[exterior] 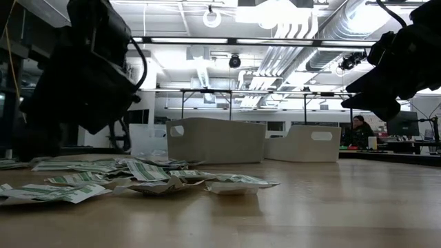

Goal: Pick & Place First Aid Supplies
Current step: Put the towelette pack into the black bin

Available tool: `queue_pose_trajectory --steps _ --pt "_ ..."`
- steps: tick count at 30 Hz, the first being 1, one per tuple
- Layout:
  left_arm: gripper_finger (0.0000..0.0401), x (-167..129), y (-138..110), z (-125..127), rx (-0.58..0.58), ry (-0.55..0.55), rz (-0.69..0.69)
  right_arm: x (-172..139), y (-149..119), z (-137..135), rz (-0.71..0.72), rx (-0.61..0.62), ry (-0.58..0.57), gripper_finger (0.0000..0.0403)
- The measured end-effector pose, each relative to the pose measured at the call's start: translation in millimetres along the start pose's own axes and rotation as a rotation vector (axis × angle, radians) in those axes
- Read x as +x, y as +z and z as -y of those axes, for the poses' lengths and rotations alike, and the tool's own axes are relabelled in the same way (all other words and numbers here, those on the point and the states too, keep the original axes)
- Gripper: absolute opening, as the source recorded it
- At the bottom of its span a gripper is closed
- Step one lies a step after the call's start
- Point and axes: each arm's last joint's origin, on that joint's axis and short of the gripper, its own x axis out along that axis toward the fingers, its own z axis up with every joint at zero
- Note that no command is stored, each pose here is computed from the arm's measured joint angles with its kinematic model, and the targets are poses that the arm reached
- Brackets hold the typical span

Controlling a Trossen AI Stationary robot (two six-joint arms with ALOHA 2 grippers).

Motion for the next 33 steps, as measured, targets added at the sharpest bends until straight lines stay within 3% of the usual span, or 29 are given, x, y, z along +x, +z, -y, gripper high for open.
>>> queue_pose_trajectory --steps 16,33 --pt "0.026 14.5 3.7 9.6 0.015 0.122 -0.036 0.0 0.0 0.0 0.0 0.0 0.0 0.0208" --pt "0.0259 22.5 0.2 7.5 -0.045 0.145 -0.037 0.0 0.1 0.0 0.0 0.0 0.0 0.0208"
